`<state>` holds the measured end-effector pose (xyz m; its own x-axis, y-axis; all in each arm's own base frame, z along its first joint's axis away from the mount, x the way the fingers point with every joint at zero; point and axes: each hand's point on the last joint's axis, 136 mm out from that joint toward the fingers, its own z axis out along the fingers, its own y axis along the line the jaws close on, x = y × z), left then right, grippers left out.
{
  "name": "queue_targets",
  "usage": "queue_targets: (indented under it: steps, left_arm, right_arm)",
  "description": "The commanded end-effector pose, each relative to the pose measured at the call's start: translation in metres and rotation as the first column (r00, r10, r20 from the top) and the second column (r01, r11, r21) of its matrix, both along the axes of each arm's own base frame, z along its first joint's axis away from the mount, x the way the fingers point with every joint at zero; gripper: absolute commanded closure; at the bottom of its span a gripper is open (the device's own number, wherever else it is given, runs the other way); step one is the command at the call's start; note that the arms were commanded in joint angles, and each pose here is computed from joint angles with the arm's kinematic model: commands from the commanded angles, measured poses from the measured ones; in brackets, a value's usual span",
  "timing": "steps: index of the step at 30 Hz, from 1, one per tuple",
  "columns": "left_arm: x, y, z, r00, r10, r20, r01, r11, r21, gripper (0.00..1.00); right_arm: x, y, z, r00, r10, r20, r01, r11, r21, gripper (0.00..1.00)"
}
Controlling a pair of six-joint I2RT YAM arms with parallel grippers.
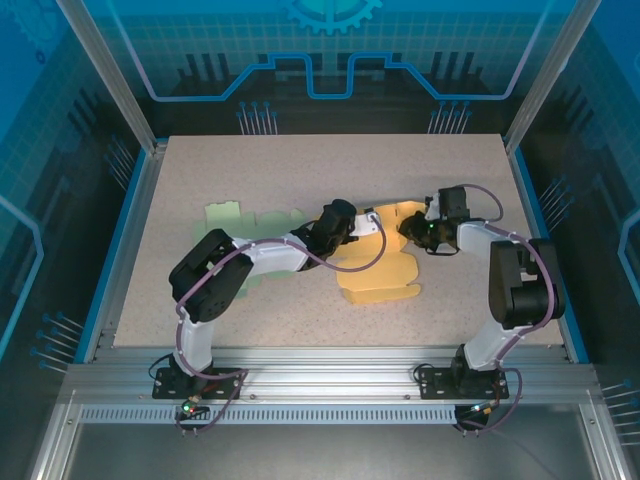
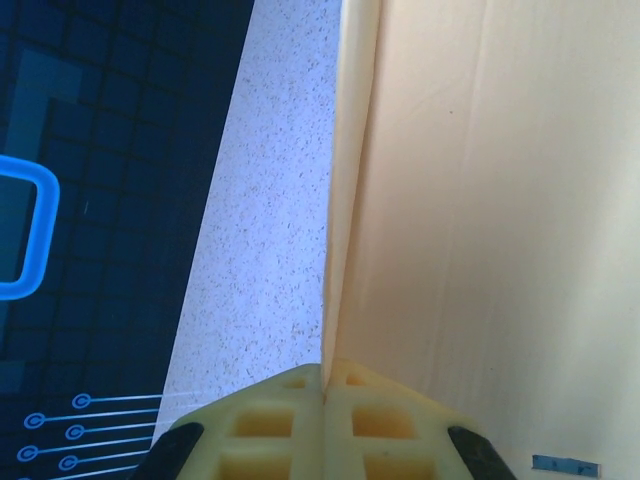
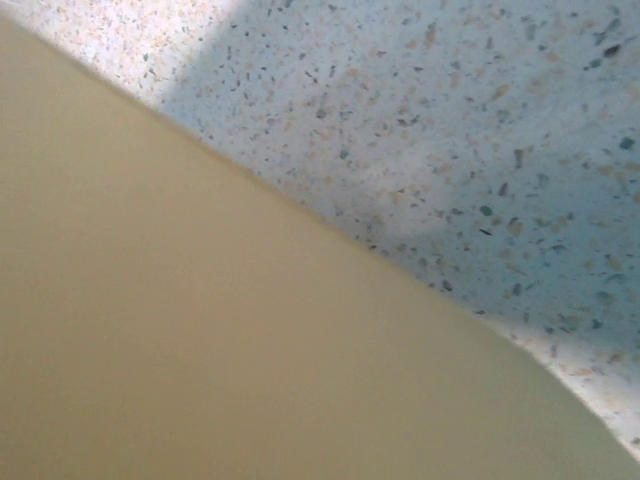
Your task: Fold the paper box
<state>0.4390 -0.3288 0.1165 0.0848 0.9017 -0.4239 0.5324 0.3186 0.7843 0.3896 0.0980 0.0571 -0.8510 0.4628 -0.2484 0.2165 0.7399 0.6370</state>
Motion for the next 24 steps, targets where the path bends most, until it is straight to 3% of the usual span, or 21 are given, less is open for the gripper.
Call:
queue_targets:
  steps: [1,14,24]
  left_arm:
    - [0.001,-0.012,0.008,1.0,0.003,0.009,-0.002,0.999,-0.045,1.0]
    - [0.009,-0.009,0.009,0.996,0.001,0.092,-0.004,1.0,0.024,1.0]
    - [0.013,-0.012,0.032,0.972,-0.031,0.231,0.024,0.999,0.033,1.0]
  right_arm:
    - [0.001,0.015,0.015,0.999,0.022,0.046,-0.024,0.999,0.033,0.77]
    - [-0.028,0.013,-0.017,1.0,-0.023,-0.019,0.024,0.999,0.024,0.7]
    - [-0.029,0.0,0.013,0.998,-0.006,0.063,0.005,1.0,0.013,0.64]
